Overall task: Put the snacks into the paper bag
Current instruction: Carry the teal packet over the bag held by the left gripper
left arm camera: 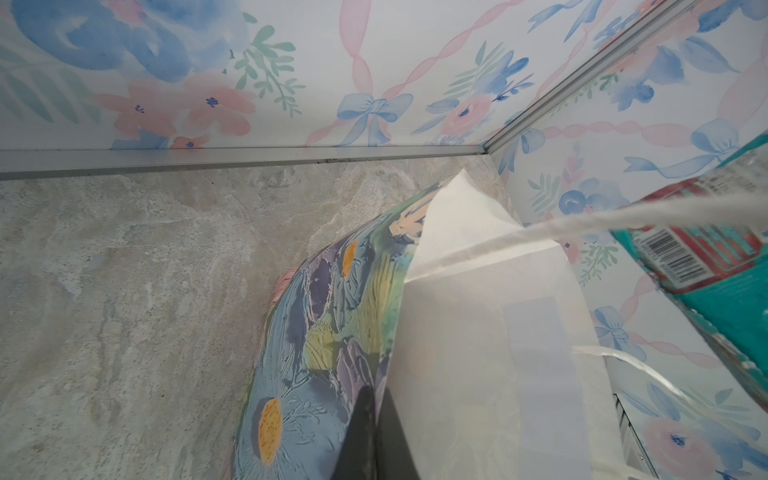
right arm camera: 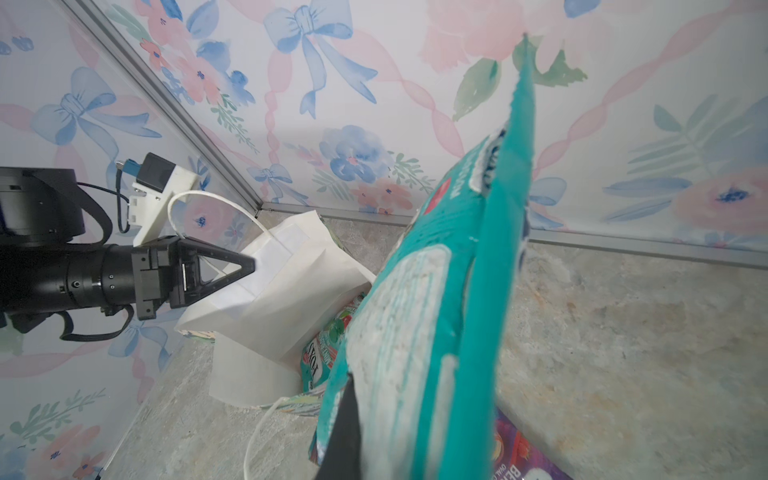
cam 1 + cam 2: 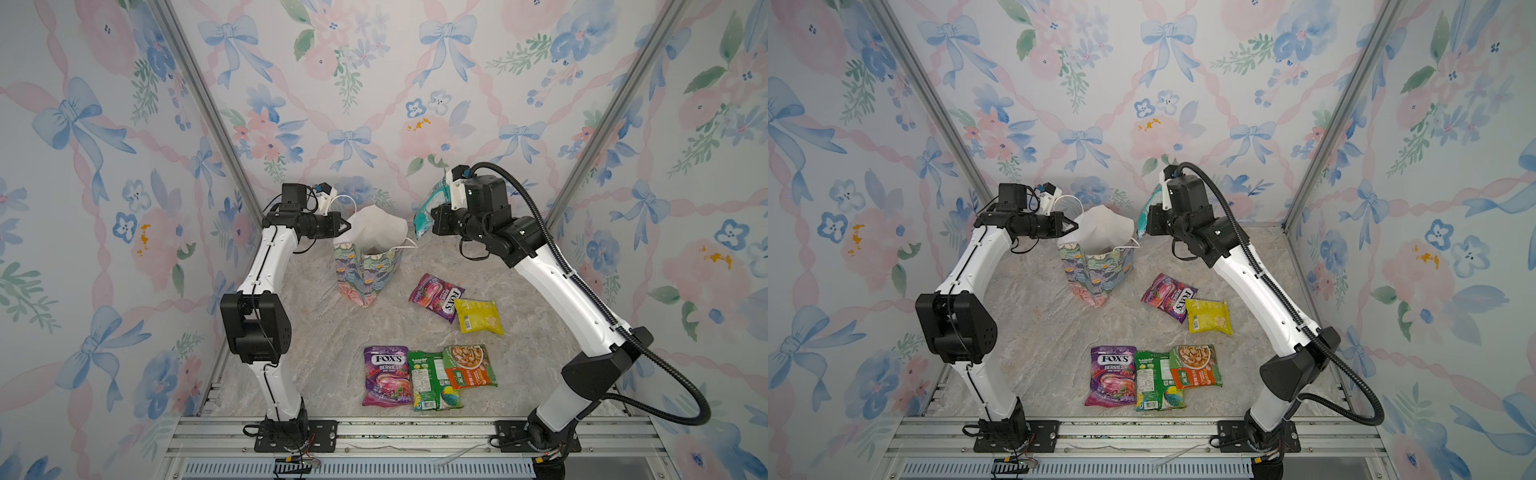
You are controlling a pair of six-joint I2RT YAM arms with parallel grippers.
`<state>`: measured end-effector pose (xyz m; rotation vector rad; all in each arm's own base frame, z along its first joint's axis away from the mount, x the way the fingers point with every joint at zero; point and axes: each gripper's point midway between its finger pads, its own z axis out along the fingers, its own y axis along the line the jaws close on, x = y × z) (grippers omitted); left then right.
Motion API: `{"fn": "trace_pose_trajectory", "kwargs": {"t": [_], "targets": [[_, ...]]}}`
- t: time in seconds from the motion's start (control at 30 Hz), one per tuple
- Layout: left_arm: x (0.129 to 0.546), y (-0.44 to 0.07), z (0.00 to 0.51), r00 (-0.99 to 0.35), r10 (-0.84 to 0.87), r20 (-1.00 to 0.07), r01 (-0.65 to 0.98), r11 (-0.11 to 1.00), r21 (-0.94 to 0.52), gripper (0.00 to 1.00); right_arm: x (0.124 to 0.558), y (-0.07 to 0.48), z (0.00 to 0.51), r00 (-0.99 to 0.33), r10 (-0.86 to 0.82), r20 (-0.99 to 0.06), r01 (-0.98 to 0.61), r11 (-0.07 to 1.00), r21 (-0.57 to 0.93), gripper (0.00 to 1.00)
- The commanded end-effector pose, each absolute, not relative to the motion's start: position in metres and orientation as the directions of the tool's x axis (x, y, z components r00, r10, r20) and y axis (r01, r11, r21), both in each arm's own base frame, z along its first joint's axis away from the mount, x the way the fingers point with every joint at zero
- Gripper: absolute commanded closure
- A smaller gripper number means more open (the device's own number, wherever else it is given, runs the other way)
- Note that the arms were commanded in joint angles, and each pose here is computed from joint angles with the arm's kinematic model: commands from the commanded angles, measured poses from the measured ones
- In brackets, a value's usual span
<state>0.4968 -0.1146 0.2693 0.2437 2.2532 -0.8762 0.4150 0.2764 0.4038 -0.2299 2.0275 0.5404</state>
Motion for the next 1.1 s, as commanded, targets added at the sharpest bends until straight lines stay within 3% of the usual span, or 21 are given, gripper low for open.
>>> {"fn": "trace_pose_trajectory", "kwargs": {"t": [0.0,0.47,1.07], "targets": [[0.488,-0.114,0.281,-0.732,-0.07,-0.678,0.414,0.744,-0.524,1.0,0.413,0.298,0.42,-0.455,-0.007,-0.89,-0.463,0.856,0.23,1.0],[0.488,-0.114,0.28,-0.731,-0.069,-0.679,0.413,0.748,-0.52,1.0,0.4,0.401,0.41,-0.484,-0.104,-0.869,-0.653,0.704,0.279,1.0],[0.488,-0.114,0.282,-0.729,-0.07,-0.681,0.417,0.744,-0.522,1.0,0.407,0.418,0.353,-0.599,-0.137,-0.789,-0.637,0.678,0.367,1.0]]}}
